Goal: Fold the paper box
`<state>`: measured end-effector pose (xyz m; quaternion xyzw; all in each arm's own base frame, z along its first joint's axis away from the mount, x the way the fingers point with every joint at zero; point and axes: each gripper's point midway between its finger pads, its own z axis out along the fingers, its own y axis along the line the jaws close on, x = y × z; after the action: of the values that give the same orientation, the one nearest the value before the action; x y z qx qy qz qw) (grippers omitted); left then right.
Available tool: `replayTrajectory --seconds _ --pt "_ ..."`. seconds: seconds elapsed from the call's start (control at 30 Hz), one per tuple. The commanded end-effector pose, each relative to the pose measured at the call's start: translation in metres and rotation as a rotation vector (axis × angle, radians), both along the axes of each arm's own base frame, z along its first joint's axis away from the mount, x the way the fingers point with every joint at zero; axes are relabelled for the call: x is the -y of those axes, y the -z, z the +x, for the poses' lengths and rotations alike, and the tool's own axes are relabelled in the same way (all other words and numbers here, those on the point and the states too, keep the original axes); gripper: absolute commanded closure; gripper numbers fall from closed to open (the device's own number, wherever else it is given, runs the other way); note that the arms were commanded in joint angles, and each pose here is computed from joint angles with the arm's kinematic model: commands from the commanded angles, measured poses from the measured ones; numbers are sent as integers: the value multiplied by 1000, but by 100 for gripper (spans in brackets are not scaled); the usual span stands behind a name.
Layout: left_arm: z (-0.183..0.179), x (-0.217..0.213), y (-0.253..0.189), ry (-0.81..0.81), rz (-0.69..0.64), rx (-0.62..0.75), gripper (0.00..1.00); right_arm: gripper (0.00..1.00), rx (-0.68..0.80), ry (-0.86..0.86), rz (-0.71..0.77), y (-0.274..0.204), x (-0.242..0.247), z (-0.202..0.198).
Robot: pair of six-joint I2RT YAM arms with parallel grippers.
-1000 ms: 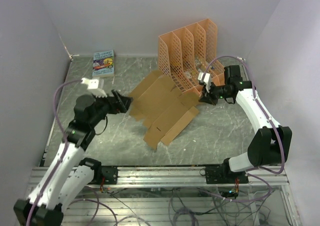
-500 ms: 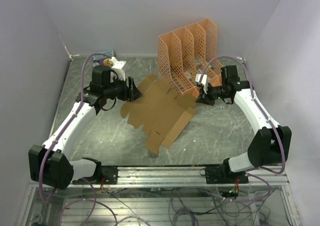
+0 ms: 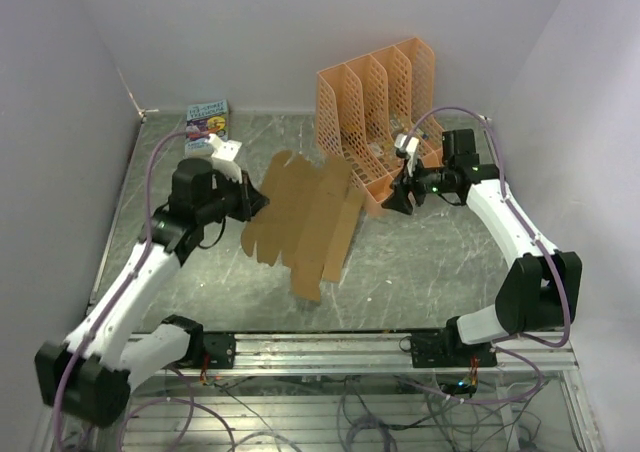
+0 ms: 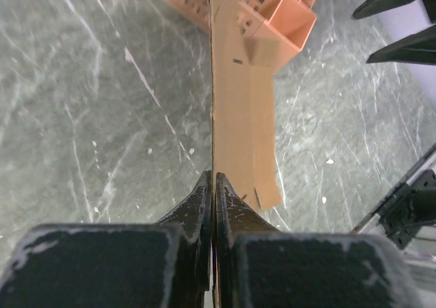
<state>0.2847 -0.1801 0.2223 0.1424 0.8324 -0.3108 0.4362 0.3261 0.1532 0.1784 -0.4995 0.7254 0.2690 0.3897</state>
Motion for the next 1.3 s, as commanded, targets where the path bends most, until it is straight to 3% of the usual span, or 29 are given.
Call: replayTrajectory --seconds 0.0,0.17,0.3,0.73,0.87,1.07,1.27 --pt "-6 -16 -38 -160 20 242 93 38 -167 148 230 -7 -6 4" --pt "-19 -11 -36 -153 -2 325 93 31 -314 184 510 4 6 -15" --pt "-23 -2 -29 -95 23 344 93 25 -305 197 579 13 4 -25" --pt "-47 3 -72 -7 -70 582 93 17 -289 225 605 30 -6 -25" --pt "-48 7 -69 20 -72 575 93 17 -281 179 594 30 -24 -32" --pt "-47 8 -68 33 -47 546 93 17 -306 243 558 49 -24 -21" --pt "-37 -5 -47 -33 77 405 93 17 -283 204 552 48 -27 -18"
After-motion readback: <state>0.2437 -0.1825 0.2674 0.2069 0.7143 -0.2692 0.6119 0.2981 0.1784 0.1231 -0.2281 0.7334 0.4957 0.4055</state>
